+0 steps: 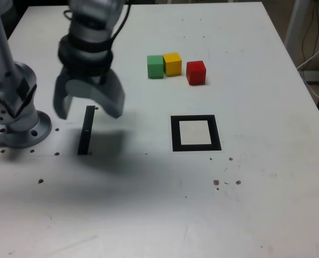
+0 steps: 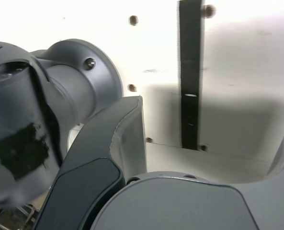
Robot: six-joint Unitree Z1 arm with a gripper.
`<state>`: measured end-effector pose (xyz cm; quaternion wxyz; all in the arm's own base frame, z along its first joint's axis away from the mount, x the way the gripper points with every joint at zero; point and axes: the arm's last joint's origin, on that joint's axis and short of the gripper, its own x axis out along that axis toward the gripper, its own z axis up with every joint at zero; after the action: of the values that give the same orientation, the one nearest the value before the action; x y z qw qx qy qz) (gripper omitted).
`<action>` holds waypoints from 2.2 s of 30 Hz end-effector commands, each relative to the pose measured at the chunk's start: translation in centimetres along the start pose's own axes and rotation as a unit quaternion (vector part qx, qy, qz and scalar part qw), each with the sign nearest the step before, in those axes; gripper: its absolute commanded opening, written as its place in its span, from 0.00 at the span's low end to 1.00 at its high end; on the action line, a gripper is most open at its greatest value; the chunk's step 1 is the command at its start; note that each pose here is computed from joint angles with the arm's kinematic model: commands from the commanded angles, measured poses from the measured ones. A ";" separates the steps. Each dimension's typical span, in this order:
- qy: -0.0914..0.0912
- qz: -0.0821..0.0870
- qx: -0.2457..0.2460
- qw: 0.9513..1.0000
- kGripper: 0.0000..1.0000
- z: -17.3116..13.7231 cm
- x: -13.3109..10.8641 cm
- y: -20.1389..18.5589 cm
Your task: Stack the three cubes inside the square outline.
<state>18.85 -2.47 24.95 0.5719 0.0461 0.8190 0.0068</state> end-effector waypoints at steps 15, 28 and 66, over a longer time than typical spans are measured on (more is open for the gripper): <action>-0.023 -0.005 -0.041 0.999 0.99 4.7 -5.8 2.7; -0.027 -0.007 -0.038 0.999 0.99 10.9 -7.0 6.5; -0.015 -0.041 -0.060 0.997 0.99 19.9 -3.9 18.2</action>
<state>39.92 14.39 22.95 0.5848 -0.0218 0.8103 0.0323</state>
